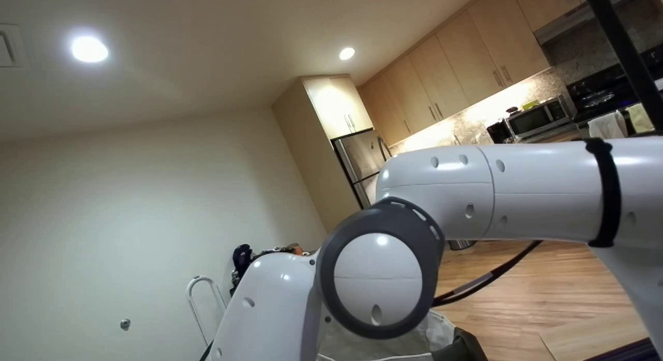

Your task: Separate the blue top from the pile of clothes on the sofa

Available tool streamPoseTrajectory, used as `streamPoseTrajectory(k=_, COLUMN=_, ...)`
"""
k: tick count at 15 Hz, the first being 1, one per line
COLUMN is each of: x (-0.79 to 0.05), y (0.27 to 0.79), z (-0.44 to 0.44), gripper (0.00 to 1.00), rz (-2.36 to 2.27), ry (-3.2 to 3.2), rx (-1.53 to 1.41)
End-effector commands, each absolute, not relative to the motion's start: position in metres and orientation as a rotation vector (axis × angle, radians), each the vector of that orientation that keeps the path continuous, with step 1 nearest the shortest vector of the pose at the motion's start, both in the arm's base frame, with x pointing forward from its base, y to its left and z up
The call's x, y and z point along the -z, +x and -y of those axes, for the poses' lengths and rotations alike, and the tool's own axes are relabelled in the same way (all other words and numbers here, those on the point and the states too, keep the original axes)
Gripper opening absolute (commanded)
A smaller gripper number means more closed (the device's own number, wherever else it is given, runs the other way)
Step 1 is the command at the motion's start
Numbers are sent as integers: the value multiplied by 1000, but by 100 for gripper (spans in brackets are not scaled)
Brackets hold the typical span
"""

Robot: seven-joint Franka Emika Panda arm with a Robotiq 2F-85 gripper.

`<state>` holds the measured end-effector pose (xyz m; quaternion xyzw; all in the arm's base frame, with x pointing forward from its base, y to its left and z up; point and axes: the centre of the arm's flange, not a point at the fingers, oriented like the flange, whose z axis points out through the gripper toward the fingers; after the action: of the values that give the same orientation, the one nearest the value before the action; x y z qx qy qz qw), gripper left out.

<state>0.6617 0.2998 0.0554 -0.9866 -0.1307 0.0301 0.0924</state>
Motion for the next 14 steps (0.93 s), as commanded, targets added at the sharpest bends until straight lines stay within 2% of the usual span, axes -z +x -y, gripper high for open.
streamPoseTrajectory(k=1, x=-64, y=665, z=-295, gripper=8, rz=359, ry=-2914, rx=-162)
streamPoseTrajectory(k=5, x=-59, y=667, z=-294, gripper=10, rz=381, ry=-2939, rx=-105)
streamPoseTrajectory(k=8, x=-67, y=663, z=-296, gripper=8, rz=402, ry=-2964, rx=-115)
streamPoseTrajectory(k=14, x=-120, y=729, z=-285, gripper=8, rz=327, ry=-3032, rx=149)
